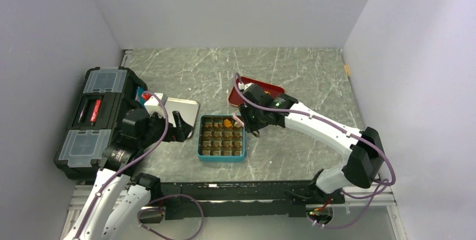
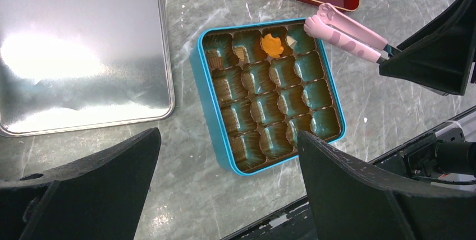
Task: Pack the cookies
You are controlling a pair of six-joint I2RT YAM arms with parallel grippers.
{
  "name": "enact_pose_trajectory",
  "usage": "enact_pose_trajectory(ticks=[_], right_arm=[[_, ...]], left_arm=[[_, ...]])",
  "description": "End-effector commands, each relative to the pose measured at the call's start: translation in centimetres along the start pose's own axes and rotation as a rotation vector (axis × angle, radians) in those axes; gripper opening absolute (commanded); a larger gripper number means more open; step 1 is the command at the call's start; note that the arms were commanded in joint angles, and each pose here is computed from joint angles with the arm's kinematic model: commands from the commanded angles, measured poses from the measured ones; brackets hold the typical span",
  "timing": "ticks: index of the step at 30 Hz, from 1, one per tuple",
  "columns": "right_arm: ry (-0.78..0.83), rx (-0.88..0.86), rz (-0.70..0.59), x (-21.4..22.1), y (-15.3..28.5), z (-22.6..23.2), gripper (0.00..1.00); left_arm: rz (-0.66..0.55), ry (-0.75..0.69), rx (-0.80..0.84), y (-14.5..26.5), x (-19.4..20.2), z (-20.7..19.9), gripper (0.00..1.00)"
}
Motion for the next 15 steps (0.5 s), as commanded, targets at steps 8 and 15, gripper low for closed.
enact_pose_trajectory(ticks=[8, 15], right_arm=[[-0.034, 0.051, -0.139, -2.8, 2.5, 0.4, 0.38], [-0.064, 0.082, -0.15, -3.6, 2.4, -0.7, 0.38]], left_arm=[[-0.06, -0.026, 0.018, 0.5, -1.1, -0.4, 0.99], [-0.058, -0.026, 0.018, 0.5, -1.2, -0.4, 0.99]])
Point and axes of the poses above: each gripper's point midway between its finger pads, its own y axis back along the fingers, its own z axis along the line the jaws close on, x = y × z, the point moved 10 cm from there along y, back along the fingers, and after that the axes turned 6 degrees about -y, right-handed, at the moved point
